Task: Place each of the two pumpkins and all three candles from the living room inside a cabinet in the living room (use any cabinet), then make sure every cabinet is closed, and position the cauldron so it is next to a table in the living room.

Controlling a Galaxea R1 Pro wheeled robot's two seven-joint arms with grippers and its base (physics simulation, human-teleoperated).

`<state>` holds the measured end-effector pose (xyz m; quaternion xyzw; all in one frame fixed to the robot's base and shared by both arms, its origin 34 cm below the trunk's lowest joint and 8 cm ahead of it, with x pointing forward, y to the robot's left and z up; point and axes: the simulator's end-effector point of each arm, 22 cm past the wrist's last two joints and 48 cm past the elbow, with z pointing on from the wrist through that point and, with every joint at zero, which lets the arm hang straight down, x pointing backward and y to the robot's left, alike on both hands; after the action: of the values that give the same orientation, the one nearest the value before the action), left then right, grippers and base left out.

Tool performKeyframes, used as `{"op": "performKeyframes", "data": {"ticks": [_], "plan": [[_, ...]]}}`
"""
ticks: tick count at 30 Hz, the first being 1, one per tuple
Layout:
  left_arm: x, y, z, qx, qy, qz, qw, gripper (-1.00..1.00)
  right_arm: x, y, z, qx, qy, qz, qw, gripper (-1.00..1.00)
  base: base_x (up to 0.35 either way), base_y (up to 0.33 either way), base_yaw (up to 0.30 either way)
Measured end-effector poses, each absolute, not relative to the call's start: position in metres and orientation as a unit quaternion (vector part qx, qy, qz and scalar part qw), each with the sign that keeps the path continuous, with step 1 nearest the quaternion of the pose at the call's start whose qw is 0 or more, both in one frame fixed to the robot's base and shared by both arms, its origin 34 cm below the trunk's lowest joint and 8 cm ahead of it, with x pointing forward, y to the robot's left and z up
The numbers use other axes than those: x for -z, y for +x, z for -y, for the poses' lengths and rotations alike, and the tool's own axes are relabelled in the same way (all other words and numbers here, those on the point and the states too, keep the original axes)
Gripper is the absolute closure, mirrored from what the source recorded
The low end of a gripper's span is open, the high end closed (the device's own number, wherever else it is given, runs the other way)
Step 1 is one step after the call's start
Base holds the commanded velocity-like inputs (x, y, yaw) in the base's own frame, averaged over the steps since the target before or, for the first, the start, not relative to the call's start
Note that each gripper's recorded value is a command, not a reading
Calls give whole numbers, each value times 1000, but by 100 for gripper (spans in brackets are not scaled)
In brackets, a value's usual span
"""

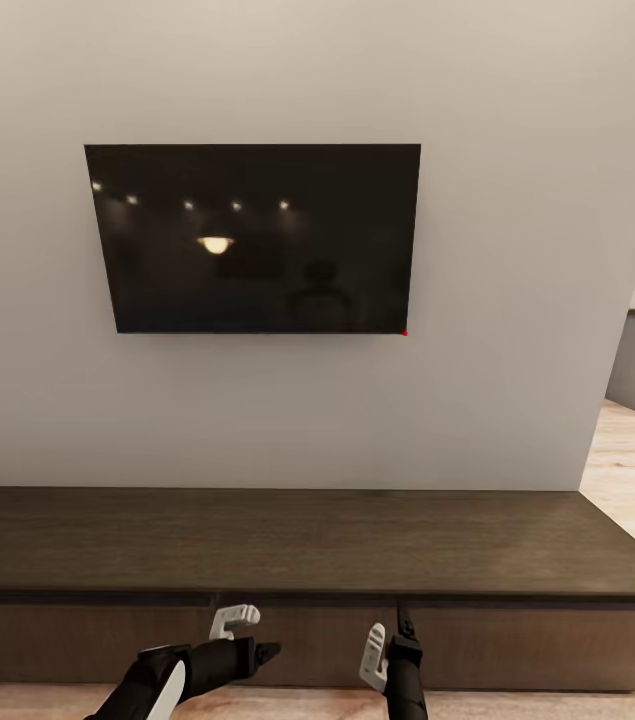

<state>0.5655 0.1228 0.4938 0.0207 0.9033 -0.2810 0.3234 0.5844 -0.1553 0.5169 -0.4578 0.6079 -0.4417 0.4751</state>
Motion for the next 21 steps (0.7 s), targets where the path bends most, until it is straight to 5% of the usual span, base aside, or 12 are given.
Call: {"op": "performKeyframes", "data": {"ticks": [21], "plan": [[-495, 566, -122, 281, 22, -902, 326, -100, -465, 561, 158, 387, -506, -643, 425, -100, 0, 0, 0]]}}
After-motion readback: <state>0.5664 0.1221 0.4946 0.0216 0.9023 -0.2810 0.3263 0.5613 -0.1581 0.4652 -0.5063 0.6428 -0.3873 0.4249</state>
